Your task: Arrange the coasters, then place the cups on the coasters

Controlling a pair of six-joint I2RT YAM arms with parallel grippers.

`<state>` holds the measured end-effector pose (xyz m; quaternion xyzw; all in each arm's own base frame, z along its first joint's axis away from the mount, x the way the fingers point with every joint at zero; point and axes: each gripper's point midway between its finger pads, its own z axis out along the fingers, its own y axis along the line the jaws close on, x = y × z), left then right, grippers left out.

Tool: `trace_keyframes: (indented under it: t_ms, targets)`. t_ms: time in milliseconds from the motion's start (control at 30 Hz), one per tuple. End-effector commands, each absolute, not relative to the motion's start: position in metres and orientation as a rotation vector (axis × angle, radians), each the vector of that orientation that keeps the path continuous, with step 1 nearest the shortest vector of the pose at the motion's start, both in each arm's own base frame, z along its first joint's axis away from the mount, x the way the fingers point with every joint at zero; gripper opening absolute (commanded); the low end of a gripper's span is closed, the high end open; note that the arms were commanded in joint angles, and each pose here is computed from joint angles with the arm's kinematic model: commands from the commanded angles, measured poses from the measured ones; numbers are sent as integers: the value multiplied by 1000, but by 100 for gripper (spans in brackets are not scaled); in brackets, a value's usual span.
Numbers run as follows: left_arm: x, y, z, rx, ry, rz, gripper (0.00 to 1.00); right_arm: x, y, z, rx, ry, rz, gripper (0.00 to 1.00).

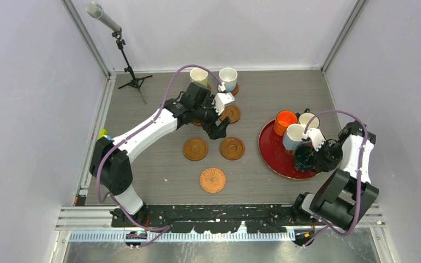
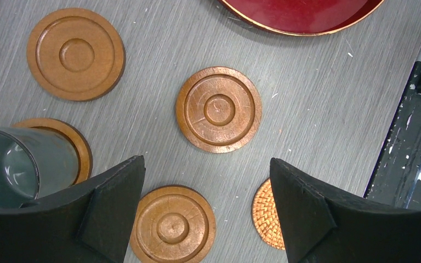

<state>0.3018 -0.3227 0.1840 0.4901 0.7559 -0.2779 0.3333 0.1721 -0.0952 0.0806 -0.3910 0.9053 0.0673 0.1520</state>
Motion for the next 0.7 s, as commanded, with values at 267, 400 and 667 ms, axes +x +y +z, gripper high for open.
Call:
trace_keyframes:
  t_ms: [267, 400, 667]
  targets:
    - [312, -317, 212, 1164, 1920, -730, 85, 183, -43, 136, -889, 2432, 352, 0]
    - [316, -315, 214, 1127, 1933, -746, 85, 184, -24, 148, -879, 2409, 398, 0]
    - [325, -308, 221, 1054, 1948, -770, 85, 215, 24, 189, -764, 2339, 404, 1]
